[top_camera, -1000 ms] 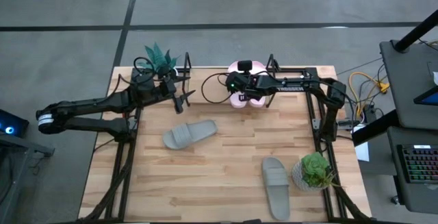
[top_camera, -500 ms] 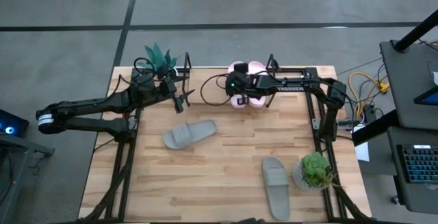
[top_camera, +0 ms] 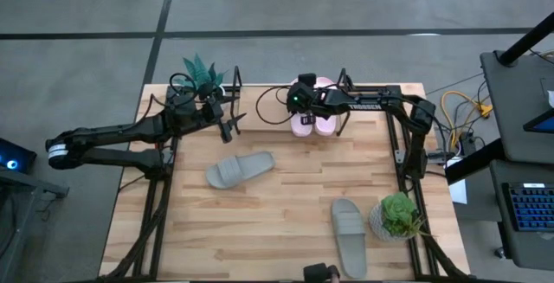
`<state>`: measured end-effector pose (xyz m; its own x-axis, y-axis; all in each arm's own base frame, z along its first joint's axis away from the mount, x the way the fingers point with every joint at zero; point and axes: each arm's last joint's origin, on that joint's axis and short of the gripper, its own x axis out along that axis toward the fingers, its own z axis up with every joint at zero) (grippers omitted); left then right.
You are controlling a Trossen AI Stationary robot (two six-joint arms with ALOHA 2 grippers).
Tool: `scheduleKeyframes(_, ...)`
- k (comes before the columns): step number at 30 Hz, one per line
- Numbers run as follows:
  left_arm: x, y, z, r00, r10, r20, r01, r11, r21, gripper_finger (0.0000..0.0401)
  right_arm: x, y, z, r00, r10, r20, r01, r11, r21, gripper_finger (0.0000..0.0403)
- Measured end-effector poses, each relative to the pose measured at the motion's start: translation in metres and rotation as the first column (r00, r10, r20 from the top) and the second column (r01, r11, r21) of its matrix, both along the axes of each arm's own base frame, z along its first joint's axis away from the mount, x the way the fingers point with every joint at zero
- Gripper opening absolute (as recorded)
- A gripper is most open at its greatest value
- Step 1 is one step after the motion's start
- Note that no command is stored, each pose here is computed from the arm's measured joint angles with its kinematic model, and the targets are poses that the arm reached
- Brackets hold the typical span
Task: Pick and place slides into the shelf
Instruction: Put the pink slide on the shelf
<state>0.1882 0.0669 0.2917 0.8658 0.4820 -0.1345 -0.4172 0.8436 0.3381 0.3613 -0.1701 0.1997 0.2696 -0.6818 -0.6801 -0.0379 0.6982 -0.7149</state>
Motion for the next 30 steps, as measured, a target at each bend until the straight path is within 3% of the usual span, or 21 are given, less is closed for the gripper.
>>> scheduleKeyframes(4, 0.0, 0.0, -0.0001, 1.0, 0.0, -0.001, 0.0, 1.0, 0.0, 0.0244, 0.0005, -0.0002, -0.0014, 1.0, -0.003, -0.005, 0.003, 1.0, 0.0, 0.0134)
scheduleKeyframes(12, 0.0, 0.0, -0.0003, 1.0, 0.0, -0.002, 0.0, 1.0, 0.0, 0.0244, -0.0011, -0.0025, -0.0011, 0.999, -0.034, -0.016, 0.033, 0.999, -0.032, 0.0017)
scheduleKeyframes(30, -0.0002, -0.0001, -0.0018, 1.0, 0.0, -0.016, 0.0, 1.0, -0.005, 0.0244, -0.0042, -0.0033, -0.0026, 0.995, -0.073, -0.069, 0.066, 0.993, -0.097, 0.0013)
